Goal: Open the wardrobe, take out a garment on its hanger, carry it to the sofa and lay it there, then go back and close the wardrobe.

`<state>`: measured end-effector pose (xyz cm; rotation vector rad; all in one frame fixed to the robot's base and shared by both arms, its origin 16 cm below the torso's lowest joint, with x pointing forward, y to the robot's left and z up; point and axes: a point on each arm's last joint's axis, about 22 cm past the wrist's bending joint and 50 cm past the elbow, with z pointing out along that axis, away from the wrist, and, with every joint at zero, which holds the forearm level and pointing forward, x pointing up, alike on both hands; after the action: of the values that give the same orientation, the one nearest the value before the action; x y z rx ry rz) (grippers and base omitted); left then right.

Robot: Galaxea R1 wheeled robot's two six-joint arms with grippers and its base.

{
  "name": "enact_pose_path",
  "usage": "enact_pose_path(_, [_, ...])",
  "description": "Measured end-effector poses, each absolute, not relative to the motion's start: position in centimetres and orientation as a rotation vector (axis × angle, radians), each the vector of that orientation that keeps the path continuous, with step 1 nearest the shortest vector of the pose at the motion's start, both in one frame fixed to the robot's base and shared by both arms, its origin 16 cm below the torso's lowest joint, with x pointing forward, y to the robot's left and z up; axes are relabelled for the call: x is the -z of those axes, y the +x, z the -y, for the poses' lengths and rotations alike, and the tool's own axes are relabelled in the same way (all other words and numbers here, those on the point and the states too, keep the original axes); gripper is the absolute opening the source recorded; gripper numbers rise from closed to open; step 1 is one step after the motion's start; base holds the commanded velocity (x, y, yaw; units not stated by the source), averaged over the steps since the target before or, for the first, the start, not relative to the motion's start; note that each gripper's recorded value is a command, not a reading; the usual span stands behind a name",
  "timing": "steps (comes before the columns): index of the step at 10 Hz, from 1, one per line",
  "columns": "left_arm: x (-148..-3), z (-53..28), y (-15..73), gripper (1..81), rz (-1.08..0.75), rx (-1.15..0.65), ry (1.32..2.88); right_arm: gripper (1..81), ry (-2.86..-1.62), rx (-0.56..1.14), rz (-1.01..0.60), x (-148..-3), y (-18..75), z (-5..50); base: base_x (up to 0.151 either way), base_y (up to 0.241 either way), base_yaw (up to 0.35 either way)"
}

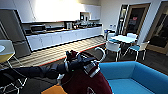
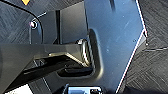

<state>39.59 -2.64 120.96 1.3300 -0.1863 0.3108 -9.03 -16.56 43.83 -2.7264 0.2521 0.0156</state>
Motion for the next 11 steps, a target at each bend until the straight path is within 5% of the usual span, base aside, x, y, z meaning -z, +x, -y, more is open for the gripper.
enact_pose_path(11, [-115.8, 2.2, 43.9, 1.0, 0.094, -0.257, 1.353, 81.1, -2.721, -0.154, -0.282, -44.7, -12.8, 15.9, 0.0, 0.0, -0.267])
